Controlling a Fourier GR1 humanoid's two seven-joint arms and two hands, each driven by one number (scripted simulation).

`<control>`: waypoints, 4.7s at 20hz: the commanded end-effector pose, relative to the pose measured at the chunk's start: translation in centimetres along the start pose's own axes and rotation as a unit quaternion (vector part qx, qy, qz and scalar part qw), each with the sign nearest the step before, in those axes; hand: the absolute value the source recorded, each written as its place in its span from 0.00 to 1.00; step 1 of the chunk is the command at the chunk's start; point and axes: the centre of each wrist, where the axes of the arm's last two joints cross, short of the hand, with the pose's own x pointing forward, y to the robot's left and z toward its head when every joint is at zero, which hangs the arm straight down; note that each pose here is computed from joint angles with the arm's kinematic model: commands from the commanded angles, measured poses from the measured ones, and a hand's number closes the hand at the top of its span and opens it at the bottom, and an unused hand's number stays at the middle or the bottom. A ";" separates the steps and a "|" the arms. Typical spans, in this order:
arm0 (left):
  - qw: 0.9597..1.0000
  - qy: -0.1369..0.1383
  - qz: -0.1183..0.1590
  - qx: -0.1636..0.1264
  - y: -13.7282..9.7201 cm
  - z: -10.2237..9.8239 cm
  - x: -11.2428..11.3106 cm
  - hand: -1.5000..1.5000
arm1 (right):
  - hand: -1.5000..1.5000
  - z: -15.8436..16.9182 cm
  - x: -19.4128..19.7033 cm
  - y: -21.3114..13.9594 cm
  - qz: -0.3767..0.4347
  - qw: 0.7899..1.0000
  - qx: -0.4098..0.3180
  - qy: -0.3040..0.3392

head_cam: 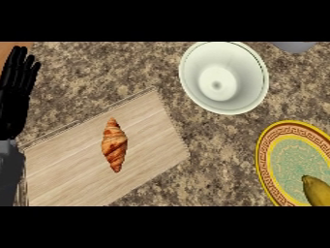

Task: Pick the squash from the plate and place it in the bowl

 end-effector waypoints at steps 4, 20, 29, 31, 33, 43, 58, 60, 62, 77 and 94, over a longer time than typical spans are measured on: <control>1.000 -0.001 0.005 -0.007 -0.7 -0.5 -0.1 0.50 | 1.00 2.6 -2.3 -6.7 0.007 0.994 -0.108 0.025; 1.000 0.010 -0.002 0.006 0.1 -0.7 -0.2 0.50 | 1.00 0.9 -0.2 -15.1 -0.168 0.942 -0.205 -0.204; 1.000 0.011 -0.014 0.016 1.1 0.5 -0.7 0.50 | 1.00 -3.9 5.0 -19.6 -0.219 0.934 -0.142 -0.243; 1.000 0.011 -0.004 0.016 -0.2 -0.9 -0.7 0.50 | 1.00 -7.4 8.3 -19.6 -0.206 0.937 -0.121 -0.255; 1.000 0.017 -0.012 0.012 0.7 -0.4 0.2 0.50 | 1.00 -7.9 8.9 -19.6 -0.206 0.939 -0.109 -0.252; 0.999 0.019 -0.015 0.031 0.5 1.0 -1.3 0.50 | 1.00 -15.0 16.4 -15.3 -0.180 0.944 -0.018 -0.276; 0.999 0.019 -0.015 0.021 1.2 0.2 -1.2 0.50 | 0.00 -19.9 23.1 -3.6 -0.184 0.970 -0.013 -0.160; 1.000 0.006 -0.019 0.019 1.0 1.1 -1.3 0.50 | 0.00 -20.1 23.6 -2.1 -0.219 0.964 0.014 -0.153; 1.000 0.008 -0.004 0.023 1.0 -0.9 0.7 0.50 | 0.00 -20.2 23.9 -2.2 -0.257 0.950 0.020 -0.174; 1.000 0.009 -0.005 0.020 1.2 0.9 -1.0 0.50 | 0.00 -16.3 15.2 -5.2 -0.468 0.852 -0.200 -0.123; 1.000 -0.014 0.003 -0.006 -0.9 -1.1 1.0 0.50 | 0.00 -5.8 2.6 -6.5 -0.535 0.802 -0.238 -0.115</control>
